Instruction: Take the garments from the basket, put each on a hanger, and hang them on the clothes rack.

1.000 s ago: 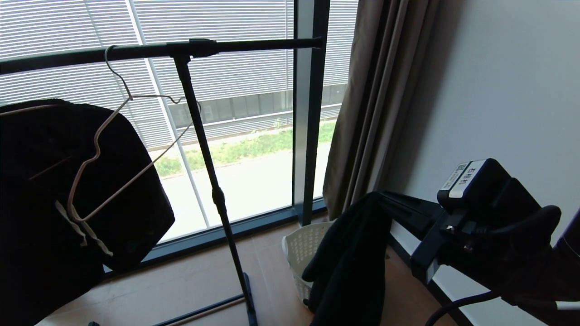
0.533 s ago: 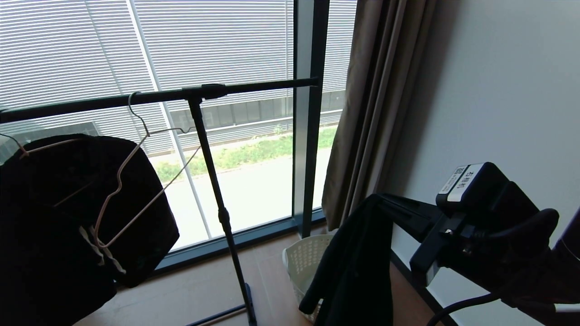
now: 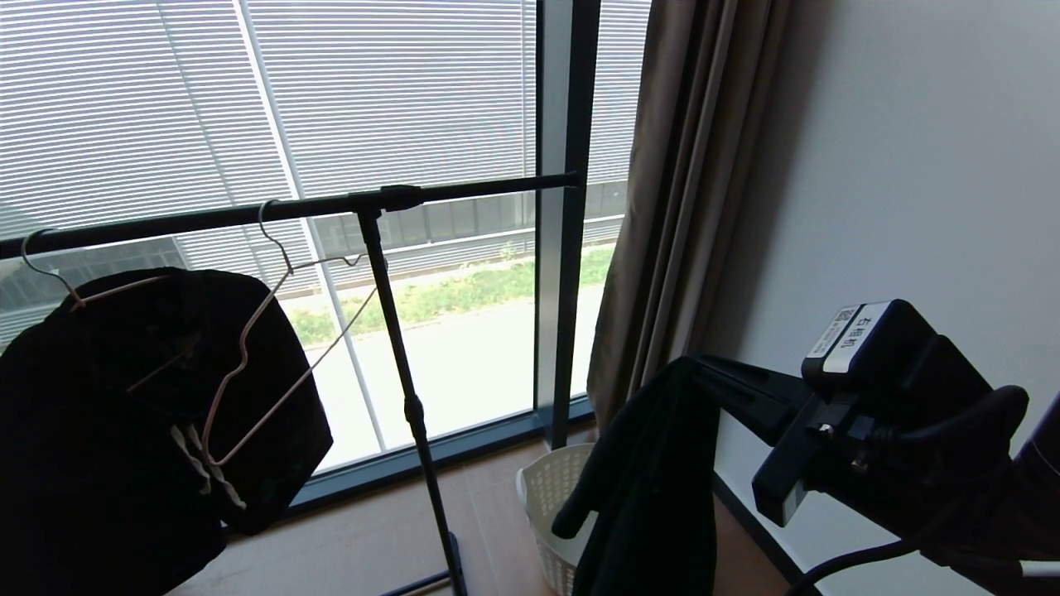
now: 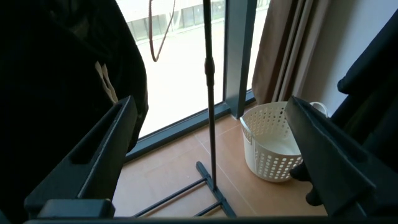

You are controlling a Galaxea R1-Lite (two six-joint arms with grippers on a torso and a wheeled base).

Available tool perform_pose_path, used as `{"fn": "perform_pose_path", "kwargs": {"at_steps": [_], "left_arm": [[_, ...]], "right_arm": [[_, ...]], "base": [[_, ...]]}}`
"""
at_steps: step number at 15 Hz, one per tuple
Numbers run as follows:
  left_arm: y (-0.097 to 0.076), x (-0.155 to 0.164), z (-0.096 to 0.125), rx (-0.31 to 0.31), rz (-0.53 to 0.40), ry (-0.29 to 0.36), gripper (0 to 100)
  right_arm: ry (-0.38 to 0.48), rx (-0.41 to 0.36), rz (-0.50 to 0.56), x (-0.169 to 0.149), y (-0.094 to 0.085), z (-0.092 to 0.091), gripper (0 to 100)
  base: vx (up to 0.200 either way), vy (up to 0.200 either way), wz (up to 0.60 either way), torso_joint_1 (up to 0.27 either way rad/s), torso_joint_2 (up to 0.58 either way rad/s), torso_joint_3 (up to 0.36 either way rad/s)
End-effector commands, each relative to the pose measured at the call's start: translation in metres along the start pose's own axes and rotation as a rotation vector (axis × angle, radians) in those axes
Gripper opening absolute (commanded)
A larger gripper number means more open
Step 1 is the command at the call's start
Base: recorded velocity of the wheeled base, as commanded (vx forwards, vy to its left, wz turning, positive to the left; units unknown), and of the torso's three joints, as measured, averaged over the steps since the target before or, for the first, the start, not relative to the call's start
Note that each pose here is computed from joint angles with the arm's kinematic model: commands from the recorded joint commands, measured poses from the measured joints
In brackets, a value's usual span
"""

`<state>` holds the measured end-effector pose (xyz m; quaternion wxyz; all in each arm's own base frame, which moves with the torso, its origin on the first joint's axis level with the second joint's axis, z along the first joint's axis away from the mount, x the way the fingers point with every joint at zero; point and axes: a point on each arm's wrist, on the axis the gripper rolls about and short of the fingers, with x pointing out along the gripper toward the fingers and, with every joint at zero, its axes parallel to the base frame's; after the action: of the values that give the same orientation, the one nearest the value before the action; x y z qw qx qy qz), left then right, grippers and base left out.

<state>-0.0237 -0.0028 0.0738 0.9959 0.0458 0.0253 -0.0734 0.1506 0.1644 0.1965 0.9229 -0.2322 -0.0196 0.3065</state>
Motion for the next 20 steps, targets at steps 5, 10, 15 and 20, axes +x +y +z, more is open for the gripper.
{"fn": "perform_pose_path", "kwargs": {"at_steps": [5, 10, 15, 20], "left_arm": [[0.0000, 0.0000, 0.0000, 0.001, -0.001, 0.001, 100], [-0.0001, 0.0001, 0.0001, 0.003, -0.003, 0.000, 100], [-0.0001, 0.0001, 0.0001, 0.003, -0.003, 0.000, 100], [-0.0001, 0.0001, 0.0000, -0.001, -0.001, 0.000, 100]], "right_arm": [[0.012, -0.006, 0.008, -0.0007, 0.0019, -0.0036, 0], [-0.025, -0.007, -0.017, 0.0046, 0.0004, 0.0000, 0], [-0.030, -0.004, -0.029, 0.0043, -0.0021, 0.0002, 0], [-0.021, -0.007, -0.026, 0.0042, -0.0014, -0.0022, 0]], "base": [[0.000, 0.000, 0.00, 0.004, 0.00, 0.095], [0.000, 0.000, 0.12, 0.000, 0.00, 0.030], [0.000, 0.000, 0.60, 0.005, 0.00, 0.005], [0.000, 0.000, 0.48, 0.004, 0.00, 0.001]]}}
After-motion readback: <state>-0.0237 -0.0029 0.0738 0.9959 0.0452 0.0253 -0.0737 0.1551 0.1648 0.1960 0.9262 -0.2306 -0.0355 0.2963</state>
